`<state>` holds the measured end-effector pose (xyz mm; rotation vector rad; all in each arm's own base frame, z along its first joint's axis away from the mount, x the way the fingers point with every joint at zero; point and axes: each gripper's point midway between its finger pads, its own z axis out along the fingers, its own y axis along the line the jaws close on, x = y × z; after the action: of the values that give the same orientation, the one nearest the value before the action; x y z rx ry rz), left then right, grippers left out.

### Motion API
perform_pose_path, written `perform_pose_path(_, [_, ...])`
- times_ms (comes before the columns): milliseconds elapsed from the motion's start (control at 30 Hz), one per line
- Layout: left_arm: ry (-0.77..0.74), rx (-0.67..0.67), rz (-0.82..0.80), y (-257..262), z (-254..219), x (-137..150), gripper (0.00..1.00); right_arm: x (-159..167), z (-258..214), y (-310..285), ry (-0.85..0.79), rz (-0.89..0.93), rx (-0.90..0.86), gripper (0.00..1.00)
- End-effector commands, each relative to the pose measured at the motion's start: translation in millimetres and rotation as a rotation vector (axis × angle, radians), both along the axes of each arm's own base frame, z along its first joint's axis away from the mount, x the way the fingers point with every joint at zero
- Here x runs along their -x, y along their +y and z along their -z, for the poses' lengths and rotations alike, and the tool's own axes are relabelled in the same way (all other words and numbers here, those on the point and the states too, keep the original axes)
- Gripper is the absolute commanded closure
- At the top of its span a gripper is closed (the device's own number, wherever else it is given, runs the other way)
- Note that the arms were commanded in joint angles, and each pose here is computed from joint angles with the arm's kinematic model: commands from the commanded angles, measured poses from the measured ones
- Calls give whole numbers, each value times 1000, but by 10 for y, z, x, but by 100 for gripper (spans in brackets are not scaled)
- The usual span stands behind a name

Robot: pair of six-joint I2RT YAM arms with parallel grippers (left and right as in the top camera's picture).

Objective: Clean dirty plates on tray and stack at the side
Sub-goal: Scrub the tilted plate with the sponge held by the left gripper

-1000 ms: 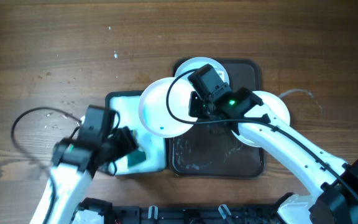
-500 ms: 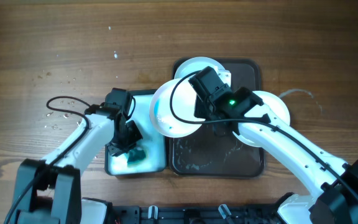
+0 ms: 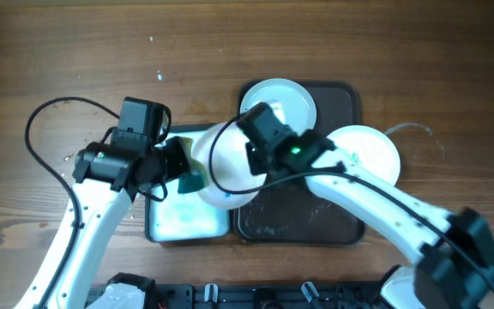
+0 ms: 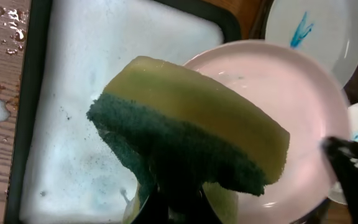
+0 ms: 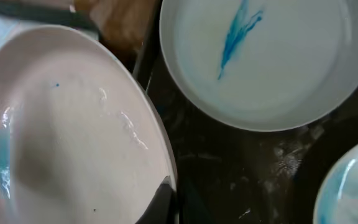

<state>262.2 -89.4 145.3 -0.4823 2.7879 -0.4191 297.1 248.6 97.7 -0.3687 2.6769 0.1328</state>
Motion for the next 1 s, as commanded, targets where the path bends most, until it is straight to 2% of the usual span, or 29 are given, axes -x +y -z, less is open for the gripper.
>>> perform_pose_path(0, [16, 3, 85, -68, 62, 19, 96, 48, 425, -47, 71, -40, 103, 96])
perform_pose_path(300, [43, 152, 243, -640, 614, 30, 96, 68, 565, -51, 98, -56, 131, 96])
perform_pose_path(533, [237, 210, 284, -903, 1057, 294, 96, 86, 572, -70, 105, -67, 142, 96])
perform_pose_path(633, [251, 136, 250, -744, 1115, 302, 96, 87, 571, -70, 105, -66, 142, 96])
perform_pose_path(733, [243, -63, 190, -241, 1136, 286, 96, 85, 569, -70, 106, -43, 133, 96])
perform_pose_path(833, [208, -169, 145, 74, 1030, 261, 96, 85, 568, -68, 106, -38, 130, 96])
perform_pose_path(967, [111, -177, 141, 197, 811, 175, 96, 86, 568, -69, 107, -38, 130, 96])
